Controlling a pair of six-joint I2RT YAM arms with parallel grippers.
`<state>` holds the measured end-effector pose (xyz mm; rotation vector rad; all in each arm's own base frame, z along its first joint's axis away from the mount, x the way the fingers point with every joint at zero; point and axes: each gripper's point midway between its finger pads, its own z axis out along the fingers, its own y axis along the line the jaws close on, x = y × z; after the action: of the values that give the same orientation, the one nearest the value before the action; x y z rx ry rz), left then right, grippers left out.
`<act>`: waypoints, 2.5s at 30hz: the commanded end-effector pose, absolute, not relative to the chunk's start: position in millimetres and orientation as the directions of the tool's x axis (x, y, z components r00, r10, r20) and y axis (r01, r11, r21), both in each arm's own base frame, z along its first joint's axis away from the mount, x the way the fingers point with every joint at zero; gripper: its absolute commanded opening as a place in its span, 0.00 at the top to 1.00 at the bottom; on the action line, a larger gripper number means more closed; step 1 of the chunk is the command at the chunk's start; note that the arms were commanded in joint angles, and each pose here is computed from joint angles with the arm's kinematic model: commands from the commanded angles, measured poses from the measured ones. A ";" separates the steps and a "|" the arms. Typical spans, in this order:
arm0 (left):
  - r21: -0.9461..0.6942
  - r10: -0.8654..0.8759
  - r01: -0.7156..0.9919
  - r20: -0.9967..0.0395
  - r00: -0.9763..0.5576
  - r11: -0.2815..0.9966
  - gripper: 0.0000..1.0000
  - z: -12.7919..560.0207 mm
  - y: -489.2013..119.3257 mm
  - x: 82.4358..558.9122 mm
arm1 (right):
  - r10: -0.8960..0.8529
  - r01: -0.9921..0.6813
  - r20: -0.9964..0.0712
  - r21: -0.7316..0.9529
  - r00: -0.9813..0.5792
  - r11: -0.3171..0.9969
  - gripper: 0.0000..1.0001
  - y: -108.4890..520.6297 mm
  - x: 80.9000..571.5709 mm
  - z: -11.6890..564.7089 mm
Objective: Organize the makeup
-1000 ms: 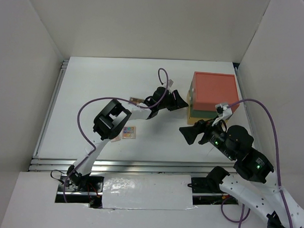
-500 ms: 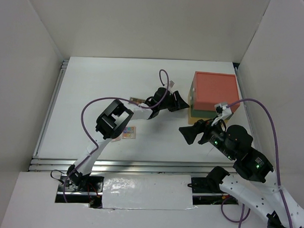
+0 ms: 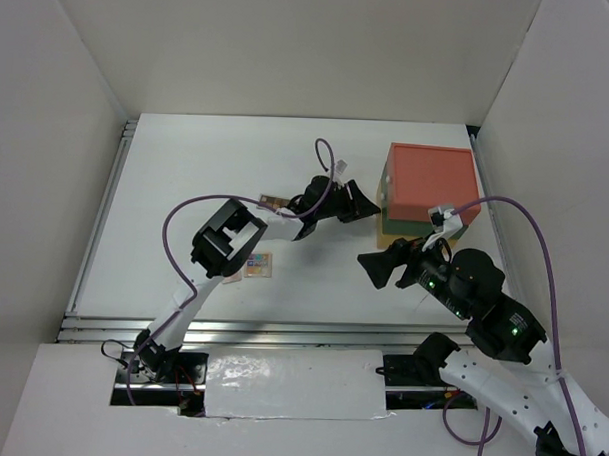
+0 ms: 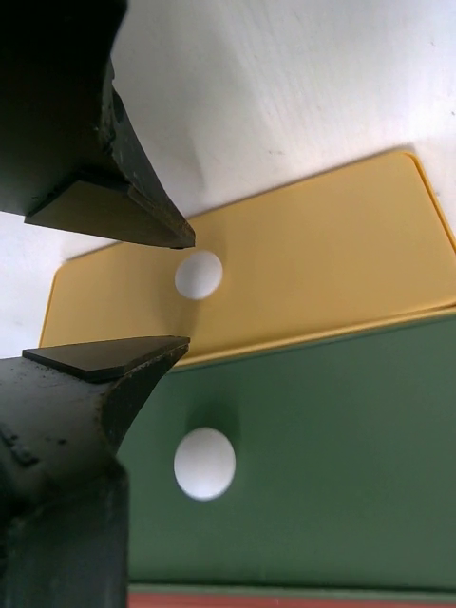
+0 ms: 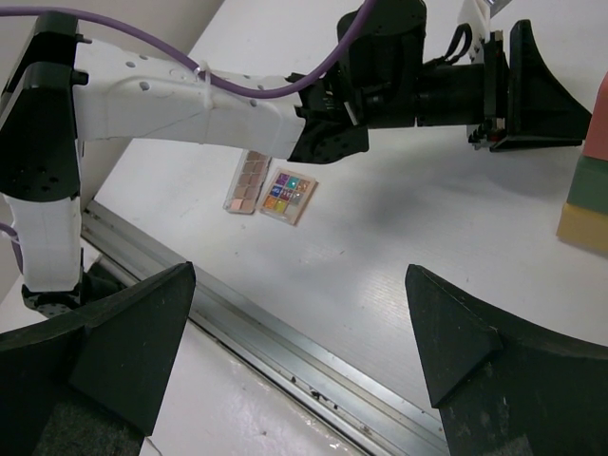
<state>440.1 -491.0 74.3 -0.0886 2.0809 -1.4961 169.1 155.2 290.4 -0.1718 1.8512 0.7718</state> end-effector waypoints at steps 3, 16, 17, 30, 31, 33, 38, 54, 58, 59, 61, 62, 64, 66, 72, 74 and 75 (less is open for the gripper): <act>-0.911 -0.386 0.303 -0.396 -0.833 0.280 0.45 84.0 -496.4 443.7 | 0.231 -0.480 -0.886 0.418 -0.402 0.771 0.00 161.1 172.6 293.5; -0.939 -0.394 0.259 -0.332 -0.857 0.227 0.48 65.2 -499.8 444.7 | 0.222 -0.488 -0.885 0.418 -0.409 0.766 0.00 164.8 173.0 294.6; -0.941 -0.397 0.256 -0.326 -0.858 0.220 0.48 64.9 -499.4 445.2 | 0.220 -0.490 -0.885 0.417 -0.410 0.766 0.00 165.4 173.4 294.3; -0.966 -0.452 0.234 -0.259 -0.854 0.110 0.47 67.1 -491.1 449.6 | 0.213 -0.505 -0.887 0.416 -0.410 0.757 0.00 168.1 172.4 294.0; -0.966 -0.456 0.235 -0.256 -0.852 0.105 0.47 67.7 -490.8 449.9 | 0.211 -0.507 -0.886 0.416 -0.412 0.755 0.00 168.6 172.0 293.3; -0.968 -0.457 0.228 -0.250 -0.854 0.103 0.47 65.8 -491.4 450.6 | 0.213 -0.505 -0.886 0.417 -0.412 0.756 0.00 168.3 172.1 293.0; -0.972 -0.459 0.214 -0.236 -0.857 0.100 0.47 61.9 -493.3 453.1 | 0.216 -0.509 -0.886 0.419 -0.411 0.752 0.00 168.3 170.7 295.1; -0.973 -0.455 0.210 -0.229 -0.861 0.092 0.53 61.7 -498.3 455.4 | 0.214 -0.512 -0.889 0.415 -0.405 0.752 0.00 167.0 170.2 293.2; -0.975 -0.453 0.206 -0.221 -0.864 0.083 0.53 61.1 -498.0 452.5 | 0.213 -0.515 -0.889 0.415 -0.406 0.750 0.00 167.9 169.8 292.6; -0.975 -0.452 0.206 -0.222 -0.864 0.084 0.51 60.4 -497.2 452.8 | 0.213 -0.514 -0.889 0.415 -0.406 0.751 0.00 167.8 170.0 292.6; -0.975 -0.450 0.208 -0.222 -0.865 0.081 0.49 61.2 -497.3 452.2 | 0.213 -0.512 -0.889 0.415 -0.406 0.752 0.00 167.6 170.3 291.9; -0.975 -0.449 0.208 -0.220 -0.866 0.078 0.45 62.3 -497.3 451.8 | 0.213 -0.514 -0.889 0.415 -0.406 0.751 0.00 167.8 170.0 292.6; -0.976 -0.450 0.209 -0.217 -0.866 0.067 0.44 65.4 -497.0 451.0 | 0.213 -0.513 -0.889 0.415 -0.407 0.751 0.00 168.1 170.4 292.6; -0.975 -0.448 0.215 -0.218 -0.867 0.059 0.44 69.2 -496.8 449.6 | 0.211 -0.514 -0.888 0.415 -0.408 0.751 0.00 168.5 170.4 292.3; -0.974 -0.446 0.221 -0.221 -0.867 0.052 0.53 74.2 -495.7 447.5 | 0.212 -0.513 -0.885 0.419 -0.414 0.749 0.00 169.6 170.6 290.3; -0.974 -0.446 0.221 -0.216 -0.868 0.044 0.56 74.2 -494.6 445.7 | 0.214 -0.513 -0.885 0.421 -0.413 0.748 0.00 169.5 170.4 290.7; -0.975 -0.445 0.219 -0.215 -0.869 0.043 0.57 74.4 -494.1 444.7 | 0.215 -0.512 -0.885 0.421 -0.413 0.749 0.00 169.4 170.8 291.1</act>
<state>448.9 -495.6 62.8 -0.2613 1.9026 -1.8466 168.5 165.0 282.5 -0.2196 1.8768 0.7930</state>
